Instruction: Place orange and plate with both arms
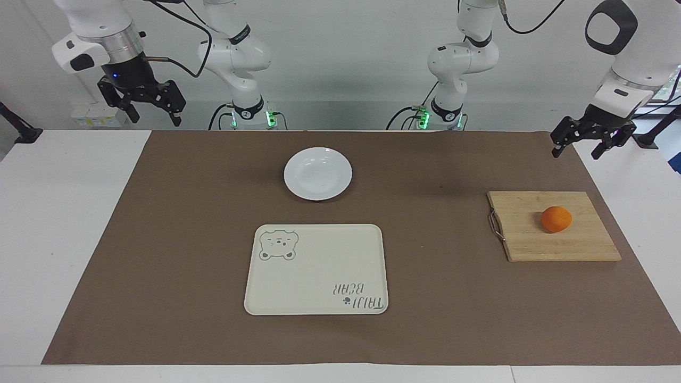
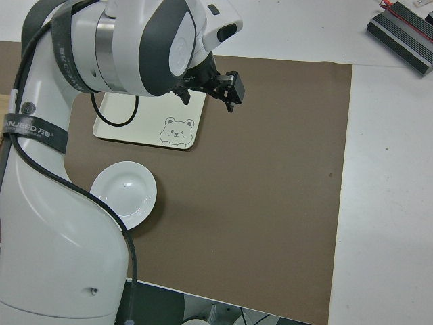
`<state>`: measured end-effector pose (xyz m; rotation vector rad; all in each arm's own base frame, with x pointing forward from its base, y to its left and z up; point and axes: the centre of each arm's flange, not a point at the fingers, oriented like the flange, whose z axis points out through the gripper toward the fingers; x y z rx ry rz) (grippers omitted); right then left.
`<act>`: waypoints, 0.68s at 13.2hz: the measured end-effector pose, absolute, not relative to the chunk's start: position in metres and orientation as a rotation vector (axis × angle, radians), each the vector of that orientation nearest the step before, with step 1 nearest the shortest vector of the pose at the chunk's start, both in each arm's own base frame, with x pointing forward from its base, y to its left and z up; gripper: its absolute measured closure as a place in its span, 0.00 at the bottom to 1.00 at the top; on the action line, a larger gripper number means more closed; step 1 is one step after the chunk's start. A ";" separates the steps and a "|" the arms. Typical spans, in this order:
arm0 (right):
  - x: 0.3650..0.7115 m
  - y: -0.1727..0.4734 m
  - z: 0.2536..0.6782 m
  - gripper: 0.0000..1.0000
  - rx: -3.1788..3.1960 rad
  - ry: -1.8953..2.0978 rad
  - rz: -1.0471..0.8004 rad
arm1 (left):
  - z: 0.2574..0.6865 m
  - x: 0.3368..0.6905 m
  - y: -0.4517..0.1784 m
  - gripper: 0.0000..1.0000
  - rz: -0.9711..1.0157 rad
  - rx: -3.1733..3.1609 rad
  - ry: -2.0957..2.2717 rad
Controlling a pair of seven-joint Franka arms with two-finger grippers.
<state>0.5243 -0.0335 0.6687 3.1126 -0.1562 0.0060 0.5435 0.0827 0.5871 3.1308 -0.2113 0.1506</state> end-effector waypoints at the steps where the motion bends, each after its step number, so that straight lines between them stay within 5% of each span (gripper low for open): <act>1: 0.524 -0.034 0.668 0.00 3.113 -0.156 0.005 | 0.578 0.544 0.093 0.00 0.162 3.129 -0.215; 9: 0.522 -0.036 0.666 0.00 3.113 -0.163 -0.018 | 0.475 0.571 0.136 0.00 0.193 3.131 -0.192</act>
